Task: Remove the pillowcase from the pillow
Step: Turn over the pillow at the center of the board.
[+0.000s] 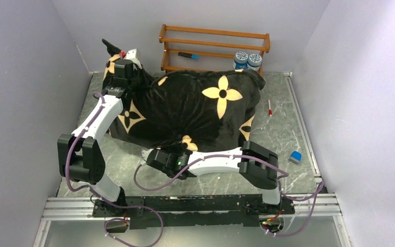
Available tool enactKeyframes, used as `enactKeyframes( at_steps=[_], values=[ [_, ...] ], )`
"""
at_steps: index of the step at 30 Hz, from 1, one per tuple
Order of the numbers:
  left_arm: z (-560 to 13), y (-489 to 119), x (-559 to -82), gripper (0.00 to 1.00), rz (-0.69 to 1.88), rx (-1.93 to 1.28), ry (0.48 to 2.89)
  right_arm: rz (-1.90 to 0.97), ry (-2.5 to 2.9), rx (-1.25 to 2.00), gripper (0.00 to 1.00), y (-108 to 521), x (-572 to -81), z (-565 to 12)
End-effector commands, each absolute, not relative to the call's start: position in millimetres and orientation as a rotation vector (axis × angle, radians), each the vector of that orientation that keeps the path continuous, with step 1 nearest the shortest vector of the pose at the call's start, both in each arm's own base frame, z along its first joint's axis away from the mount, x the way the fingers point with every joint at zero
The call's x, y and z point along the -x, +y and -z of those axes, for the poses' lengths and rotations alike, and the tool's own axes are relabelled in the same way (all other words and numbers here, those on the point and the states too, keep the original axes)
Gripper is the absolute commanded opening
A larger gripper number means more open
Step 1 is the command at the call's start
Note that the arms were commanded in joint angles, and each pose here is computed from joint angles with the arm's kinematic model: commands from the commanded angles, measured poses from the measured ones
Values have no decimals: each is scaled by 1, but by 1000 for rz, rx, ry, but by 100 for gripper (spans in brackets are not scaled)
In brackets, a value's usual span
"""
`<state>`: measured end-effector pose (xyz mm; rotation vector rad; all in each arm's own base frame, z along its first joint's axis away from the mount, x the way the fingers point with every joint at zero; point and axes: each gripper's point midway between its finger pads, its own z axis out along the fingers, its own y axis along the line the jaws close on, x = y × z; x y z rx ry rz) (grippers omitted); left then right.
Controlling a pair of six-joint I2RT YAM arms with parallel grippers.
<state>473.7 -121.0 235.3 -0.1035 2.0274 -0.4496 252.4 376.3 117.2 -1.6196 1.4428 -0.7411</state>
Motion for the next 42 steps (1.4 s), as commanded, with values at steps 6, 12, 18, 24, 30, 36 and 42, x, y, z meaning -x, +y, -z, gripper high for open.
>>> enactKeyframes(
  at_steps=[6,12,18,24,30,36,42],
  values=[
    [-252,-130,-414,5,464,28,2189,518,1432,1351,0,367,-242,-267],
    [-269,-122,-391,5,447,56,2200,341,1423,1360,0,364,-213,-299],
    [-238,-118,-365,5,450,96,2279,175,1446,1412,0,363,-193,-285],
    [-189,-110,-346,7,409,147,2377,120,1539,1435,0,352,-191,-238],
    [-202,-105,-342,29,378,125,2368,23,1647,1414,1,350,-186,-209],
    [-236,-96,-335,52,348,139,2292,-92,1662,1361,24,355,-180,-216],
    [-271,-86,-320,69,329,168,2213,-147,1668,1302,43,354,-180,-226]
  ],
)
